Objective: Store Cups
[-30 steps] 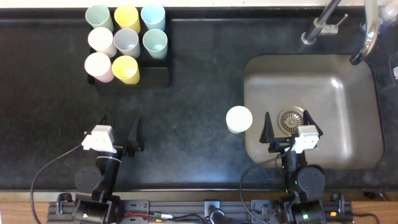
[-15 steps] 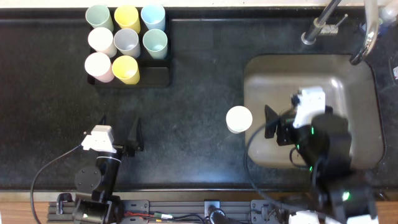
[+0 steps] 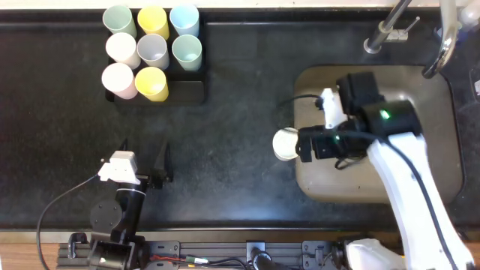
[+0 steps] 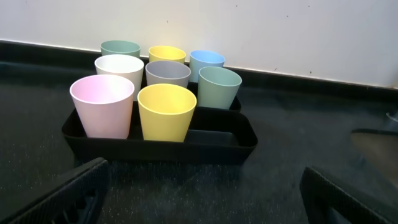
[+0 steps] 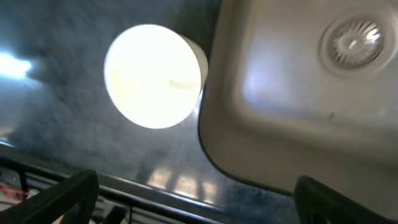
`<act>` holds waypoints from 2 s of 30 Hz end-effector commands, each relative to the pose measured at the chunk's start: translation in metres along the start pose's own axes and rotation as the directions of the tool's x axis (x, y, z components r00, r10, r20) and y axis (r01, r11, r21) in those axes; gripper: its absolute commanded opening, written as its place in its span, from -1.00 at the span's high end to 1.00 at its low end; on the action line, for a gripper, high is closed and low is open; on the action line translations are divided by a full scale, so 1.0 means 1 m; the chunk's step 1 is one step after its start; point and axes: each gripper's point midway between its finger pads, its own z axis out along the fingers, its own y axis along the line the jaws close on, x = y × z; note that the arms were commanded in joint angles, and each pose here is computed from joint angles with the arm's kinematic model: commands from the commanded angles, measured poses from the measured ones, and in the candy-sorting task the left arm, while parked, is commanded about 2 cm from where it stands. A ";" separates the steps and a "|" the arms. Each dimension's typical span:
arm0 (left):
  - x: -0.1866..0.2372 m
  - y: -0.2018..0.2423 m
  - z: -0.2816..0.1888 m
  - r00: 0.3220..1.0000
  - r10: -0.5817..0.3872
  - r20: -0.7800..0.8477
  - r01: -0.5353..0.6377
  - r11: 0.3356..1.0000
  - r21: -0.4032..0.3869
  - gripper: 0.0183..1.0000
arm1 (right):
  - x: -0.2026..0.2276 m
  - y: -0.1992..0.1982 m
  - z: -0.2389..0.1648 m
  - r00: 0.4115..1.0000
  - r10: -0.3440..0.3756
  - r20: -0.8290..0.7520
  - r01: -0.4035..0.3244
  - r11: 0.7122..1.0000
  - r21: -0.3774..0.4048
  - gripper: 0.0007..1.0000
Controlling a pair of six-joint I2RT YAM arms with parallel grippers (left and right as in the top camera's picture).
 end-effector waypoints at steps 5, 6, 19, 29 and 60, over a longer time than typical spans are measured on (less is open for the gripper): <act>0.000 0.000 0.000 1.000 0.022 0.003 -0.022 1.000 -0.002 -1.00 | -0.017 -0.004 0.030 0.994 0.062 -0.087 -0.061 0.998 0.019 -0.99; 0.000 0.000 0.000 1.000 0.022 0.003 -0.022 1.000 -0.002 -1.00 | -0.018 -0.006 0.034 0.993 0.070 -0.092 -0.067 0.997 0.032 -1.00; 0.000 0.000 0.000 1.000 0.022 0.003 -0.022 1.000 -0.002 -1.00 | -0.031 0.003 0.072 0.982 0.119 -0.144 -0.110 0.991 0.070 -0.56; 0.000 0.000 0.000 1.000 0.022 0.003 -0.022 1.000 -0.002 -1.00 | -0.039 0.005 0.070 0.988 0.116 -0.104 -0.110 0.992 0.062 0.71; 0.000 0.000 0.000 1.000 0.022 0.003 -0.022 1.000 -0.002 -1.00 | -0.157 0.209 -0.068 0.936 -0.087 0.342 0.139 0.981 -0.133 0.92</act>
